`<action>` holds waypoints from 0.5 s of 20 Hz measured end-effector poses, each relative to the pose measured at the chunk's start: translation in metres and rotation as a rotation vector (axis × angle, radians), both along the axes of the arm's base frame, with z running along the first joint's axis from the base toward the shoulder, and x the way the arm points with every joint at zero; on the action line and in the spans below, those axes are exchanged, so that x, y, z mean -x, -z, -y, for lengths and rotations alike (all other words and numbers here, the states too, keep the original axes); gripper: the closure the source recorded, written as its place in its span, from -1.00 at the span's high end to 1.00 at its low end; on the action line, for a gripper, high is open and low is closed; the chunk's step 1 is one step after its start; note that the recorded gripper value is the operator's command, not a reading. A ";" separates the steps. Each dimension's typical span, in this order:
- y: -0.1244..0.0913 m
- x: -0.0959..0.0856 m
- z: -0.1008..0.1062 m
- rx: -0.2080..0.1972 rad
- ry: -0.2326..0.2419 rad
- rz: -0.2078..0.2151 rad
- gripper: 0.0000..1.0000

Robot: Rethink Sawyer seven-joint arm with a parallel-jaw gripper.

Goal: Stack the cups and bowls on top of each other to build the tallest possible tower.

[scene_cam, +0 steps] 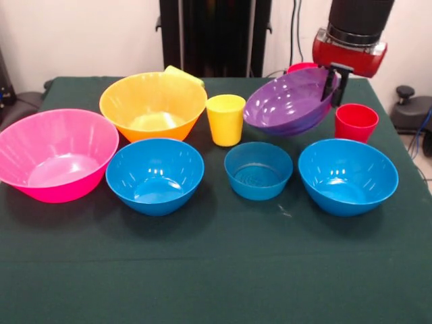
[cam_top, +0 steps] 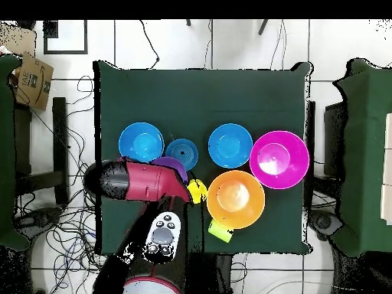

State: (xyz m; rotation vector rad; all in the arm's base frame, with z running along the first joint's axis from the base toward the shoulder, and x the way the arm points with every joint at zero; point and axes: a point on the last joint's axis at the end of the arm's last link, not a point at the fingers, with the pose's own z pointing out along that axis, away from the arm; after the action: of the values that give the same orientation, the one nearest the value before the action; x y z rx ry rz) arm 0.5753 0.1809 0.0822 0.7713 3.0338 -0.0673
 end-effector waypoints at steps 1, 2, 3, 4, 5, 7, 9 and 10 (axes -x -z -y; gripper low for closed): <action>0.000 -0.002 -0.001 -0.001 -0.002 -0.003 -1.00; 0.000 -0.004 -0.002 -0.002 -0.004 -0.004 -1.00; 0.002 -0.008 -0.005 -0.003 -0.010 -0.004 -1.00; 0.003 -0.012 -0.008 -0.003 -0.015 -0.002 -1.00; 0.004 -0.015 -0.011 -0.003 -0.020 0.002 -1.00; 0.005 -0.019 -0.016 -0.003 -0.031 0.008 -1.00; 0.006 -0.023 -0.026 -0.004 -0.047 0.015 -1.00; 0.006 -0.025 -0.031 -0.004 -0.056 0.017 -1.00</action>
State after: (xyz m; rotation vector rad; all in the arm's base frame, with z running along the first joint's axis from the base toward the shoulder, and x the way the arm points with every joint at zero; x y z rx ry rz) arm 0.6003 0.2122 0.0757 0.6827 3.0382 -0.0538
